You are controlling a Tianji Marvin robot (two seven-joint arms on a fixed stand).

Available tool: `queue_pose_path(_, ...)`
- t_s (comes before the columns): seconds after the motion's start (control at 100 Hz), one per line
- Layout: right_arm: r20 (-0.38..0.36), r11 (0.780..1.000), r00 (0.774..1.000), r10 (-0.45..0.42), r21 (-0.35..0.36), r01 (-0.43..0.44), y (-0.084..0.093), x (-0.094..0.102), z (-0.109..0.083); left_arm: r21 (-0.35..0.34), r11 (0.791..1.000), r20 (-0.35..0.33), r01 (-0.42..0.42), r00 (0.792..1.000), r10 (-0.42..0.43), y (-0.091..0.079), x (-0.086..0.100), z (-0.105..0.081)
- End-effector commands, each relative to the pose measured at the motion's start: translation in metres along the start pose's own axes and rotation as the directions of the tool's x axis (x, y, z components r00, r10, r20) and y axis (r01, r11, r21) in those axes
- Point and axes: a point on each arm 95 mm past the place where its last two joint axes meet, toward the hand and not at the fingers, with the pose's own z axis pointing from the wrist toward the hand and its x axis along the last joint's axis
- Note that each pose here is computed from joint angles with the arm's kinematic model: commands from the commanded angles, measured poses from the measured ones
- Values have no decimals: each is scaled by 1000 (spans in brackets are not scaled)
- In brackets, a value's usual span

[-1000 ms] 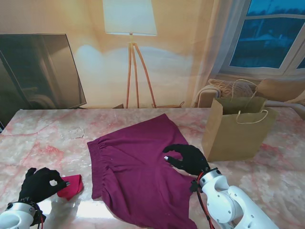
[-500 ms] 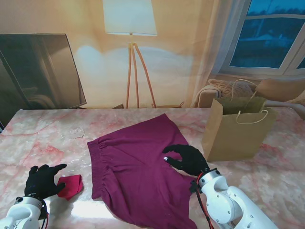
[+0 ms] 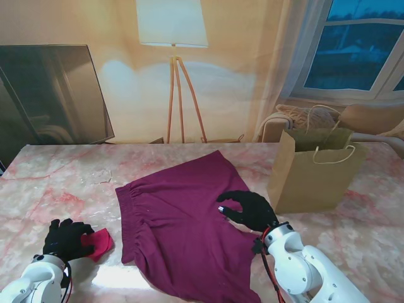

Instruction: Fold the socks and the shorts into the kraft paper bag

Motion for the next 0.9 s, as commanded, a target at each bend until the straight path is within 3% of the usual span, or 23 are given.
queue_pose_path(0.0,1,1000,1000,4,2,-4,-3,2,-1,-19,1000,0,18,1000,-18,13,-1,-4)
queue_pose_path(0.23,5,1000,1000,9,8,-9,-5,2,-1,34,994,-25,106,994,-106,6,6,-11)
queue_pose_path(0.52,5,1000,1000,0,-4,0,-2,5,-1,243,954,-80,177,984,-162,-30,21,-26)
queue_pose_path(0.69,-2,1000,1000,-5,-26,5,2,10,-1,330,924,-139,196,978,-158,-62,45,-33)
queue_pose_path(0.89,-15,999,1000,-22,-44,21,7,16,-1,358,904,-241,233,959,-151,-89,86,-27)
